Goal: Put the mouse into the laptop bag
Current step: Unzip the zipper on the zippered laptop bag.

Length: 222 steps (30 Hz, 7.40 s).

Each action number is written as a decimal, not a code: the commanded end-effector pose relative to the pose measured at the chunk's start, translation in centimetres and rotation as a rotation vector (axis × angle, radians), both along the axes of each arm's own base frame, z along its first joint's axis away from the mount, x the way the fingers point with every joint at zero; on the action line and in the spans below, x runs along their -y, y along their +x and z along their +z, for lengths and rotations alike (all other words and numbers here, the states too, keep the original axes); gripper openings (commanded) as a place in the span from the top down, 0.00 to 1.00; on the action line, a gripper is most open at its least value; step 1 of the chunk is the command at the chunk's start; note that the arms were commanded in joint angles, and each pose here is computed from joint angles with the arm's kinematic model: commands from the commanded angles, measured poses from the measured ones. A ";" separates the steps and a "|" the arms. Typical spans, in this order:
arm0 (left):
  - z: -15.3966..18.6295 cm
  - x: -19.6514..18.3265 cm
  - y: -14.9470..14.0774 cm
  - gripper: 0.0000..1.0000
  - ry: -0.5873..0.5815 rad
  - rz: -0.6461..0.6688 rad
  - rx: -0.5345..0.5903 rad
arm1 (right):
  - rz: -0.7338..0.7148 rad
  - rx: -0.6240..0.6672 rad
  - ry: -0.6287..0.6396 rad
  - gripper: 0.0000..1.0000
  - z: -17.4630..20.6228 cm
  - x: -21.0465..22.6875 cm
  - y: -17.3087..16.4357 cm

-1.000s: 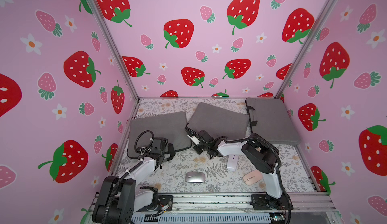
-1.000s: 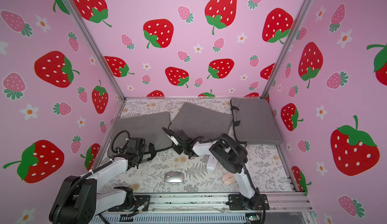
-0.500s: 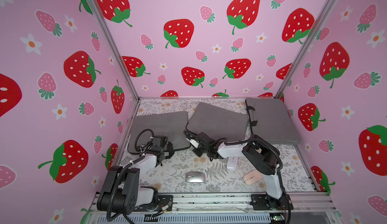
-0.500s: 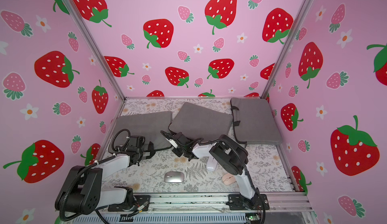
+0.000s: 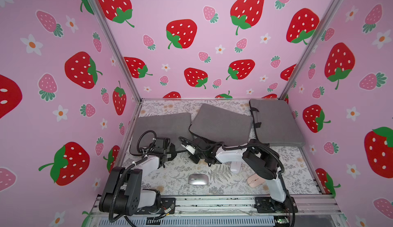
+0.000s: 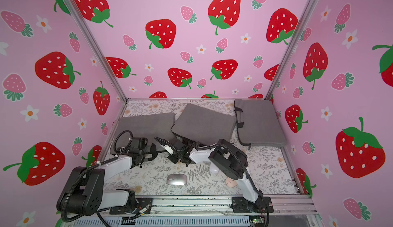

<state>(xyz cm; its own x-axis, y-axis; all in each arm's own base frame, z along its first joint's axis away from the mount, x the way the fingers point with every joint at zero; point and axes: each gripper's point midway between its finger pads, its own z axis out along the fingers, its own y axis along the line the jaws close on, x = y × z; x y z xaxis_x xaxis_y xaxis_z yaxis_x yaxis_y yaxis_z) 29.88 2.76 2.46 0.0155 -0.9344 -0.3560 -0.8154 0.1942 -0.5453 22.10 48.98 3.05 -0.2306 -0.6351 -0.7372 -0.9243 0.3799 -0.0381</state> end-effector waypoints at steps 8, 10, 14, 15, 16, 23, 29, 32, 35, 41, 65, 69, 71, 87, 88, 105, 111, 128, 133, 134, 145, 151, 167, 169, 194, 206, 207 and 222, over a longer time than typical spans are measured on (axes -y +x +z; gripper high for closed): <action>1.4 0.9 -3.4 0.01 0.021 -0.148 -0.179 | -0.351 -0.006 -0.033 1.00 1.6 4.3 8.3; 3.3 -0.3 -4.4 0.01 0.085 -0.145 -0.221 | -0.427 -0.050 -0.038 1.00 1.2 5.8 10.6; 4.3 -2.5 -6.0 0.01 0.096 -0.127 -0.196 | -0.507 -0.165 -0.031 1.00 -0.4 7.2 13.9; 4.3 -2.9 -6.1 0.01 0.098 -0.140 -0.176 | -0.513 -0.196 -0.029 1.00 -1.0 7.0 14.7; 4.4 -3.2 -6.2 0.01 0.105 -0.154 -0.153 | -0.515 -0.210 -0.033 1.00 -1.2 7.0 15.2; 3.9 -4.4 -6.7 0.01 0.087 -0.192 -0.101 | -0.557 -0.202 -0.073 1.00 -1.5 7.1 18.4; 1.4 -2.6 -3.9 0.03 -0.023 -0.304 -0.087 | -0.524 -0.204 -0.096 1.00 -1.7 6.7 19.0; 0.9 -2.3 -2.9 0.04 -0.041 -0.305 -0.026 | -0.497 -0.226 -0.104 1.00 -2.0 6.1 18.7; 1.2 -2.5 -2.7 0.07 -0.022 -0.306 -0.013 | -0.471 -0.216 -0.108 1.00 -2.1 5.6 18.2; 0.8 -2.4 -2.1 0.58 -0.029 -0.313 0.005 | -0.382 -0.149 -0.120 1.00 -1.5 3.3 16.1; 1.3 1.2 -7.8 1.00 -0.177 -0.325 0.070 | -0.160 0.000 -0.096 1.00 1.1 -5.1 6.7; 2.0 3.3 -7.1 0.78 -0.225 -0.403 0.147 | -0.210 0.009 -0.087 1.00 1.6 -4.2 9.2; 2.2 3.8 -7.1 0.40 -0.200 -0.430 0.134 | -0.230 -0.022 -0.072 1.00 1.5 -3.6 10.5; 1.5 0.7 -3.7 0.16 -0.130 -0.413 0.003 | -0.252 -0.069 -0.056 1.00 2.0 -2.2 14.2; 1.4 0.7 -3.0 0.16 -0.137 -0.421 0.007 | -0.251 -0.069 -0.062 1.00 1.7 -2.2 14.2; -0.5 -0.3 -1.1 0.49 -0.161 -0.369 -0.030 | -0.244 -0.063 -0.090 1.00 1.5 -1.4 13.6; -0.3 -0.1 -1.1 0.79 -0.174 -0.369 -0.022 | -0.219 -0.062 -0.086 1.00 1.8 -2.1 12.6; -0.9 0.4 -0.8 1.00 -0.209 -0.369 -0.028 | -0.037 -0.016 -0.092 1.00 3.3 -5.0 1.1; -1.3 0.3 -1.1 1.00 -0.208 -0.358 -0.036 | 0.062 -0.019 -0.065 1.00 4.3 -7.2 -3.9; -1.4 0.2 -1.2 1.00 -0.209 -0.351 -0.039 | 0.078 -0.025 -0.061 1.00 4.5 -7.6 -4.7; -1.7 0.2 -1.2 1.00 -0.228 -0.338 -0.043 | 0.098 -0.141 -0.011 1.00 4.5 -7.9 -7.1; -1.7 0.3 -1.1 1.00 -0.240 -0.326 -0.027 | 0.148 -0.144 -0.002 1.00 4.3 -9.1 -10.4; -2.1 -2.3 -9.3 1.00 -0.153 -0.017 -0.024 | -0.001 -0.224 0.037 1.00 3.2 -9.1 -2.9; -1.3 -2.2 -9.2 1.00 -0.143 -0.039 0.016 | -0.016 -0.225 0.035 1.00 3.1 -8.8 -2.1; -0.8 -2.0 -5.7 0.32 -0.132 -0.124 -0.038 | -0.297 -0.230 0.044 1.00 2.6 0.3 8.3; -1.8 -2.0 -4.6 0.87 -0.150 -0.132 -0.063 | -0.270 -0.245 0.047 1.00 2.5 0.0 7.8; -1.7 -2.0 -4.6 0.92 -0.150 -0.131 -0.059 | -0.268 -0.247 0.046 1.00 2.4 0.0 7.8; -1.2 -1.8 -4.5 1.00 -0.167 -0.127 -0.046 | -0.198 -0.244 0.014 1.00 1.3 -1.9 3.8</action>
<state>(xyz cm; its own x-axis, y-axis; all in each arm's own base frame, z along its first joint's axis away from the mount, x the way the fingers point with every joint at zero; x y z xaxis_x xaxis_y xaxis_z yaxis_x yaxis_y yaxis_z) 27.58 5.26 3.26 -0.0903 -0.9667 -0.2395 -0.7529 0.2237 -0.6190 28.54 49.58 3.91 -0.5418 -0.5237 -0.6575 -0.7826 0.5996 0.1674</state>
